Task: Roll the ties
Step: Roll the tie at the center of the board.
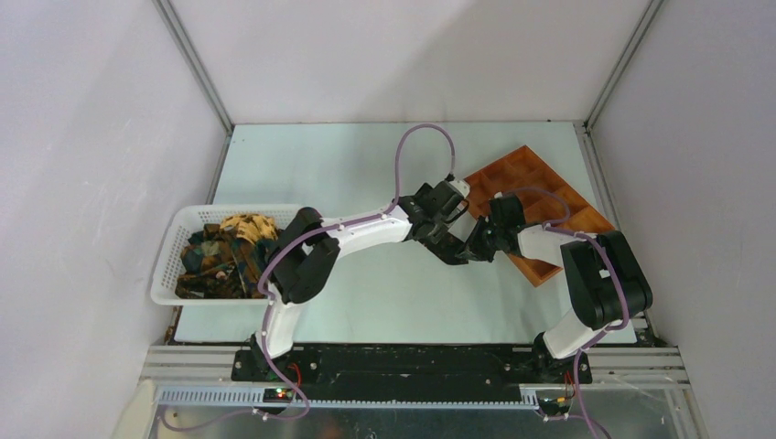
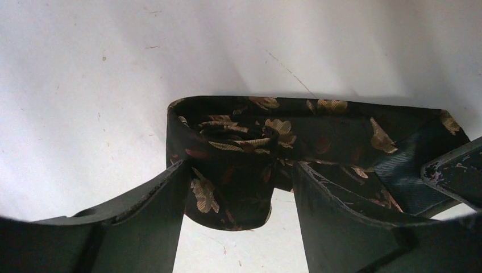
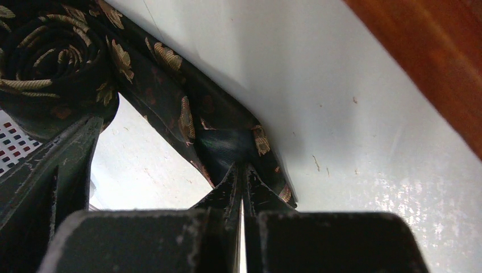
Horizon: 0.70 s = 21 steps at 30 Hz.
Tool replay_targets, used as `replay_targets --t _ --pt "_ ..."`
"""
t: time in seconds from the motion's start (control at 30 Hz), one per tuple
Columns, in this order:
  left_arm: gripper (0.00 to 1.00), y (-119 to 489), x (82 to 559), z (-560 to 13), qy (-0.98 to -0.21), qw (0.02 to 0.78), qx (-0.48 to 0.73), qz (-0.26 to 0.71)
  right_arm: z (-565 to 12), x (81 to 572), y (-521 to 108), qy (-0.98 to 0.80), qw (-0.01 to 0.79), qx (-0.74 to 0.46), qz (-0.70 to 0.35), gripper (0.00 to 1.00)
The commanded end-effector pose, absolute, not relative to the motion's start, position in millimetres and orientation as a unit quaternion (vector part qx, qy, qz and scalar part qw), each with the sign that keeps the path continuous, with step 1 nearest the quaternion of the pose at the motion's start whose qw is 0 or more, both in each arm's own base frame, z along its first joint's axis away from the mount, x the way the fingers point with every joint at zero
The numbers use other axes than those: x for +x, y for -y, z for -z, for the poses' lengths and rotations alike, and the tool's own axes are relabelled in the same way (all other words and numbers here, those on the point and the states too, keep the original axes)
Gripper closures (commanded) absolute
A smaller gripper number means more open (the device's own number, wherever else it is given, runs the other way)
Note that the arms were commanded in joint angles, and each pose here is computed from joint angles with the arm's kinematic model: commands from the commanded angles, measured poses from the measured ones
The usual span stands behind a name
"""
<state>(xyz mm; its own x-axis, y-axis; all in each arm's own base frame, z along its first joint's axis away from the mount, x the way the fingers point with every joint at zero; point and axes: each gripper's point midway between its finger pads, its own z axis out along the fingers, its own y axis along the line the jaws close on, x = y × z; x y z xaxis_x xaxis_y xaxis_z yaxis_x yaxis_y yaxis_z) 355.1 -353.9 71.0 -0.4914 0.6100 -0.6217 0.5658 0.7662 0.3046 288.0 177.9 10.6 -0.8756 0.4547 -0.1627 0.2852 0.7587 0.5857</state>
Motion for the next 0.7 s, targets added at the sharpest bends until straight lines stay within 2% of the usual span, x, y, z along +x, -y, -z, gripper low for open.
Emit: replay_targets --t 0.0,0.67 --pt "0.28 352.1 364.3 -87.5 -0.858 0.389 0.334 -0.048 4.0 285.3 -168.4 -0.934 0.146 0.201 -0.257 1.00" --pt "0.26 348.4 369.6 -78.2 -0.858 0.379 0.339 -0.077 3.3 284.8 -169.6 -0.934 0.145 0.198 -0.261 1.00"
